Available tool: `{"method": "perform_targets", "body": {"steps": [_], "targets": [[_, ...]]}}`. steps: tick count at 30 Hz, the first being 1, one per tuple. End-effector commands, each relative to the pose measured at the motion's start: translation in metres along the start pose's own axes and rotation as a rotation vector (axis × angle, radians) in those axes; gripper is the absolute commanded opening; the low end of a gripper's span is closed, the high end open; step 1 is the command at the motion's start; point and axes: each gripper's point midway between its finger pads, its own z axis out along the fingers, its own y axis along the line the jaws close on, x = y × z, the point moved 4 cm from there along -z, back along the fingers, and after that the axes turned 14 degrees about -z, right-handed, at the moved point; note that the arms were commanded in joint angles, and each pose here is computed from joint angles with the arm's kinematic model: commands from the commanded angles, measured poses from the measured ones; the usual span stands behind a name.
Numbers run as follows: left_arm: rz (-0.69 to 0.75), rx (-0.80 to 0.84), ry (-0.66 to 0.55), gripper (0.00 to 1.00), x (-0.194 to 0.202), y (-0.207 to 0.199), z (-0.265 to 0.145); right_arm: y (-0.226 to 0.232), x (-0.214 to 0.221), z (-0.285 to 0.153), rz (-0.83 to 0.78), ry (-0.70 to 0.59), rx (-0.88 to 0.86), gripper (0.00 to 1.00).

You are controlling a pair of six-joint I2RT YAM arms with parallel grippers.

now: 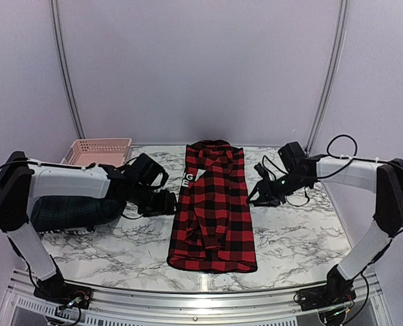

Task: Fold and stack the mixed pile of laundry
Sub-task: Move the rectangle-folded T-shirt to the center of the board, then pick up the rectangle-folded T-shirt from the center of the board.

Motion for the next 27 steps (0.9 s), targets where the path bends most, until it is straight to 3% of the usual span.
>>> {"method": "perform_targets", "body": {"steps": [1,10,27], "targets": [[-0.097,0.006,0.042,0.67,0.050,0.010,0.002,0.011,0.062,0.009,0.096,0.097,-0.015,0.45],[-0.228,0.033,0.103,0.65,0.110,0.038,0.001,0.018,0.131,0.014,0.178,0.147,-0.017,0.45],[-0.207,0.057,0.195,0.45,0.150,0.024,0.024,0.041,0.184,0.050,0.202,0.276,-0.058,0.37]]}}
